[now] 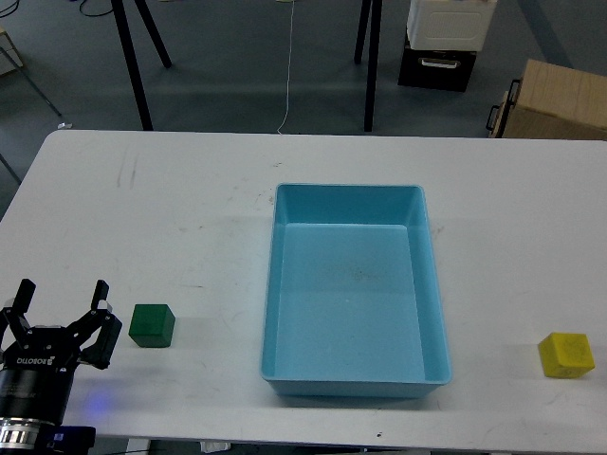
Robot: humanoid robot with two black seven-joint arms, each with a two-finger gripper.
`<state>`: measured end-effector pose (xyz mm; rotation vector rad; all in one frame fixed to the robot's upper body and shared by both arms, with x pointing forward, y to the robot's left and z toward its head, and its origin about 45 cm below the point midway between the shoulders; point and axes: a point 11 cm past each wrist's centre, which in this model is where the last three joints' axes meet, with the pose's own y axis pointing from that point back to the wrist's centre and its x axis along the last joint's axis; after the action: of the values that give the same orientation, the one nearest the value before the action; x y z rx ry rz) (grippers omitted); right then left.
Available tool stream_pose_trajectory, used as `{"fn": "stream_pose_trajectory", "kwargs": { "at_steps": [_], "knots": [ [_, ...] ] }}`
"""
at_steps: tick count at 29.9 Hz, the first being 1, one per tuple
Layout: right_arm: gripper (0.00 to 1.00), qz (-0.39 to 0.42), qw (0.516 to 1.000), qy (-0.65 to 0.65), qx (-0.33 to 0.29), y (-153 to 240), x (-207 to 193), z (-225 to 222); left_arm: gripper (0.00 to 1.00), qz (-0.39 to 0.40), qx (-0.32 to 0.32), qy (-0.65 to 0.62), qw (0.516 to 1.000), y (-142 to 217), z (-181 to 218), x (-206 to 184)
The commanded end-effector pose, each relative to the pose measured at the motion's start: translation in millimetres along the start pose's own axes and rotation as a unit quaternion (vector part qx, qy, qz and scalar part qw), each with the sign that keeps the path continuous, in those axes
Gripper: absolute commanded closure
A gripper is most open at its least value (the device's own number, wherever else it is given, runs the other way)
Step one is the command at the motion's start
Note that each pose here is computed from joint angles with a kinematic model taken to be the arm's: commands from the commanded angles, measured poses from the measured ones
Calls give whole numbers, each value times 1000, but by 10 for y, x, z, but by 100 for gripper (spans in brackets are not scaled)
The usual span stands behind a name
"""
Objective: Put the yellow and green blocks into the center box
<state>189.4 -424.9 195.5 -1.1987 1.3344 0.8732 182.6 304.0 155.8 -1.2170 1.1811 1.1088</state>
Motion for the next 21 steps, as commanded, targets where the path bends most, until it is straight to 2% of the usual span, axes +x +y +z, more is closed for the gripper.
{"fn": "stream_pose_trajectory", "kwargs": {
  "at_steps": [1,5,10,12,15,21],
  "knots": [
    [0,9,1000,-21,13,-7,91,21,0,-6,-3,2,1000,-24,-5,-25],
    [0,21,999,-22,24,9,179,-31,0,-8,-1,1,1000,-32,-6,-37],
    [0,10,999,29,-9,-122,68,-139,0,-17,1,0,1000,-94,-1,-72],
    [0,-12,994,95,-56,-311,-114,-197,0,-22,2,1,1000,-128,-9,-91],
    [0,-42,964,207,-159,-571,-365,-124,0,-33,4,2,999,-194,-28,-129],
    [0,-36,857,389,-336,-963,-615,173,0,-51,12,3,999,-315,-61,-204]
  ]
}}
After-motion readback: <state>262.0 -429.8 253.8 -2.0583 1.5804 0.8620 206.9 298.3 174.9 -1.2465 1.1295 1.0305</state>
